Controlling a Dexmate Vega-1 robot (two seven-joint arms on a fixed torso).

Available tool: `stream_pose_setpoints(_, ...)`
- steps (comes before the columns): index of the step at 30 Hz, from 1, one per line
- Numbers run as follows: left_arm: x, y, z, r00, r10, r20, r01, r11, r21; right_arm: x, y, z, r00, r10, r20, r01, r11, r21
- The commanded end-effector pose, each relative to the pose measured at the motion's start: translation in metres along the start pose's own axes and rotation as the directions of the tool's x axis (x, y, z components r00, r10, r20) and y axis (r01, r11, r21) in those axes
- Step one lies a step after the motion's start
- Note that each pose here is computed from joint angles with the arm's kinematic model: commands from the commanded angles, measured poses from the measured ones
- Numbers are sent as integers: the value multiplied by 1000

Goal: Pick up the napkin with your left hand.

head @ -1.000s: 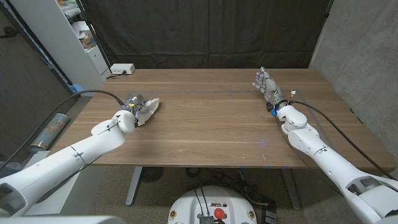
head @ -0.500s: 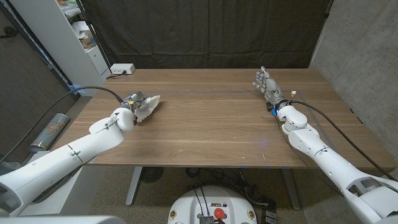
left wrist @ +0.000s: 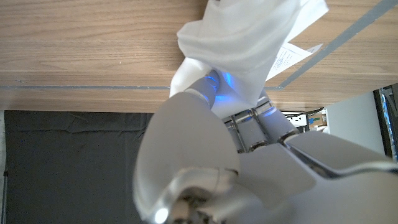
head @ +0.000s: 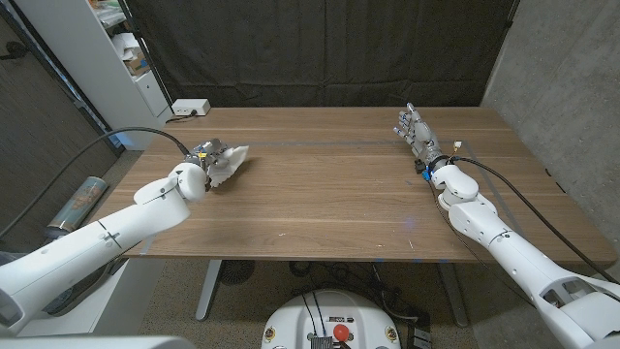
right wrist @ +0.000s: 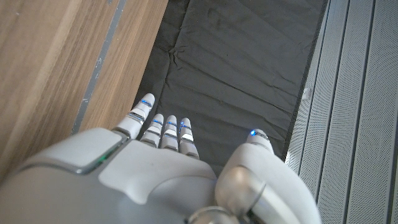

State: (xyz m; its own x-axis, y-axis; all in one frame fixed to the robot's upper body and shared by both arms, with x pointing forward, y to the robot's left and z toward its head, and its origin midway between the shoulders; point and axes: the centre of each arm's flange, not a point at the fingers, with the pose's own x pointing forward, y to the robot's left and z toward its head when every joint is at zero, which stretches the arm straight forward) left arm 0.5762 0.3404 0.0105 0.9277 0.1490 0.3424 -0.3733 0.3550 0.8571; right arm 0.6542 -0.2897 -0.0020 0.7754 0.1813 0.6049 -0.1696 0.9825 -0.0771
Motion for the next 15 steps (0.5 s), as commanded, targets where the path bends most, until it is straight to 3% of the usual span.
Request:
stream_pose_setpoints(1,-2,15,7,1000,3,6,-3,1000,29,0,-1,1,1000,-7,8,7,1000,4)
stream_pose_setpoints(15,-4,32,15,999,27,31,-28,999,47,1,-2,0,1000,-9,12,9,1000,10)
